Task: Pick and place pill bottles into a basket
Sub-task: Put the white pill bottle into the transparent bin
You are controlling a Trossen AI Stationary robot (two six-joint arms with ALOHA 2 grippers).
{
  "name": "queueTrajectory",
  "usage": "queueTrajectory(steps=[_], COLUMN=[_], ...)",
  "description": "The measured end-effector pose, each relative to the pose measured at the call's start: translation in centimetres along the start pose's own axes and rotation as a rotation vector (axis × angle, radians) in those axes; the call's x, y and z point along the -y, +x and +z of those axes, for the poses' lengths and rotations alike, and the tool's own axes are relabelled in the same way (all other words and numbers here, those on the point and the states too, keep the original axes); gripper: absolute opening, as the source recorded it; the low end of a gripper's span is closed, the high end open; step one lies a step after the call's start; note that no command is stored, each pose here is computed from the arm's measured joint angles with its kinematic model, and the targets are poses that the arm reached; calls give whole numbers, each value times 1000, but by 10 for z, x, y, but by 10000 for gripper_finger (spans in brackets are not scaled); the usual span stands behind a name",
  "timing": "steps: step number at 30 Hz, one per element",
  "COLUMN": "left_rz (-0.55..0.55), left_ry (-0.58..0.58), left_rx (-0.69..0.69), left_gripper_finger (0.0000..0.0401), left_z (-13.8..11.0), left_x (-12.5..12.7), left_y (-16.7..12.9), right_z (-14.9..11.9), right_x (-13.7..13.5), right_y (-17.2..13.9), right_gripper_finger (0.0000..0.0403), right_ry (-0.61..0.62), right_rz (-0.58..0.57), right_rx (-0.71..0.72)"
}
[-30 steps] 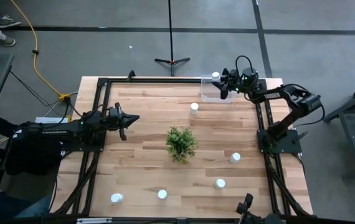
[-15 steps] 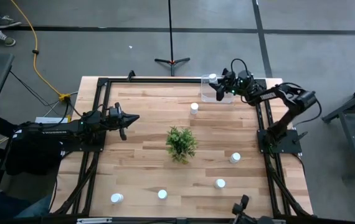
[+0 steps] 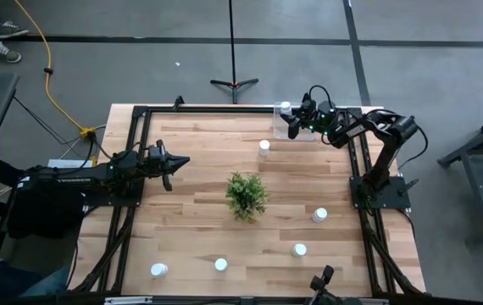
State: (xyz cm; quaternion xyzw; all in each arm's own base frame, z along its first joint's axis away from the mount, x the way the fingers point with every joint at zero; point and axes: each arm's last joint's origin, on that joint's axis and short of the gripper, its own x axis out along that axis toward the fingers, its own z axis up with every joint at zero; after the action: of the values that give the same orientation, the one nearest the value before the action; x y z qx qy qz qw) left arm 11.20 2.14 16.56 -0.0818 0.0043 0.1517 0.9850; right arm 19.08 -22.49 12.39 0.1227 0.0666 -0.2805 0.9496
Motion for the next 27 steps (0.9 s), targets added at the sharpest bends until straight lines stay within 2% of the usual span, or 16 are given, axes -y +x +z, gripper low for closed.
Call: queueTrajectory(steps=[8,18,23,27], left_rz=[9,7,10,10], left_ry=[-21,-21,-21,-21], left_rx=[-8,-9,-9,-9], left_gripper_finger=[34,22,35,22], left_z=[-1,-1,-1,-1], left_x=[0,0,0,0], left_y=[0,0,0,0], right_z=[-9,-8,-4,2], right_x=[3,1,3,-4], right_y=[2,3,6,14], right_gripper_finger=[149,149,149,149], right_ry=[30,-42,38,34], right_rz=[-48,8,8,31], right_rx=[-21,-22,-14,-12])
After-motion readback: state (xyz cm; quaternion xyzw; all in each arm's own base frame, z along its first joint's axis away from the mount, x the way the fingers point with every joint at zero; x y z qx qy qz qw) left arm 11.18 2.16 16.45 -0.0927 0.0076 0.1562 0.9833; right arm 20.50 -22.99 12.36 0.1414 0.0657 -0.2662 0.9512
